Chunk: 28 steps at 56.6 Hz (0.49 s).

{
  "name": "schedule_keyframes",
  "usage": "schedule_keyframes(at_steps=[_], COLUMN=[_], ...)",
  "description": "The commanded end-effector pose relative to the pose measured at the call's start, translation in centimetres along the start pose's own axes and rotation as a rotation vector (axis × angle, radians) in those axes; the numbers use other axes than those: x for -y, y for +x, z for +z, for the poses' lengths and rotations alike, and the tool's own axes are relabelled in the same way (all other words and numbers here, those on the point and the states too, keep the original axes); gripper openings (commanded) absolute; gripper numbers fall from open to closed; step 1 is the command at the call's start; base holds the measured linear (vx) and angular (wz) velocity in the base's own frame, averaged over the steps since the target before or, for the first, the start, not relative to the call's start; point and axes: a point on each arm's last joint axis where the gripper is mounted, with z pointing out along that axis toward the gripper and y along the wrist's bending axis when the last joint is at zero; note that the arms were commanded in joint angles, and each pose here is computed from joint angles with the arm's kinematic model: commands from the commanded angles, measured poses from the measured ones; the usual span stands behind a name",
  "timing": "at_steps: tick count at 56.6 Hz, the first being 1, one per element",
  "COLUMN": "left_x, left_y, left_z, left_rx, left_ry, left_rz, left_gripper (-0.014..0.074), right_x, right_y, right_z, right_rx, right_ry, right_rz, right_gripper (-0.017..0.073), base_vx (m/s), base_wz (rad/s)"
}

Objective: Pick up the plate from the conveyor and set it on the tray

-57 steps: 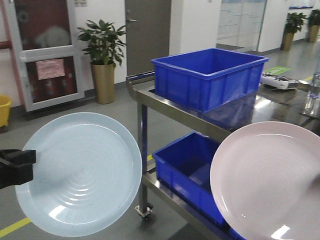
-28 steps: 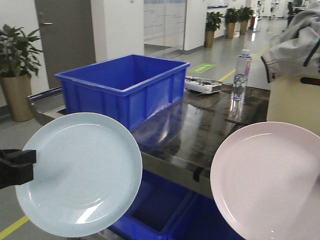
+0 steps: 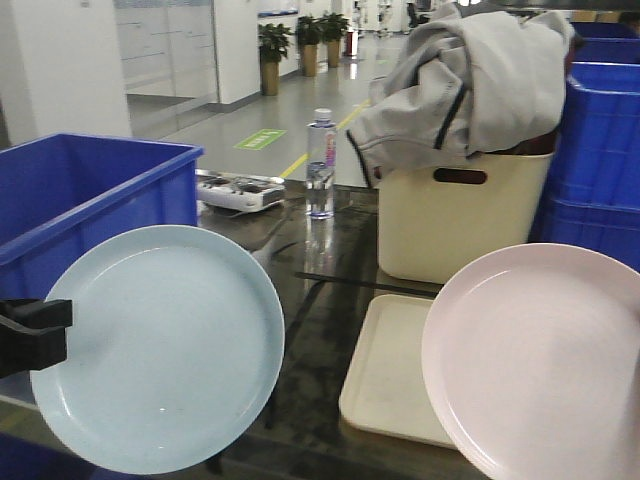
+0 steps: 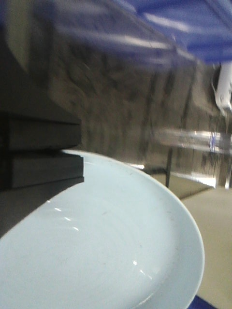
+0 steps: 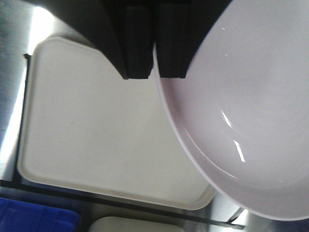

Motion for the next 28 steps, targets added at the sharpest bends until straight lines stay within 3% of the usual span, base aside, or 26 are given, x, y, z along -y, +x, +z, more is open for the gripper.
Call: schedule_keyframes(at_steps=[1,17,28], left_x=[0.38,0.37,0.24], left_y=[-1.81,-1.79,-1.56], left_z=[-1.09,-1.01,-0.18], left_rx=[0.128,0.126,0.102], left_ry=[0.011,0.011,0.006], left_rz=[-0.009,-0.009,-0.012], left_gripper=[-0.0006,-0.0006,-0.0006], right_x=[-0.06,-0.06,-0.06], right_y=[-1.27,-1.27,-1.27], right_z=[-0.97,-0.97,-0.97], right_rx=[0.113,0.113,0.113], right_ry=[0.0,0.0,0.0], right_rz=[-0.005,-0.005,-0.005], right_gripper=[-0.0012,-0.0012,-0.0012], base_vx=[0.3,0.25,0.15], base_wz=[-0.61,-0.56,-0.31])
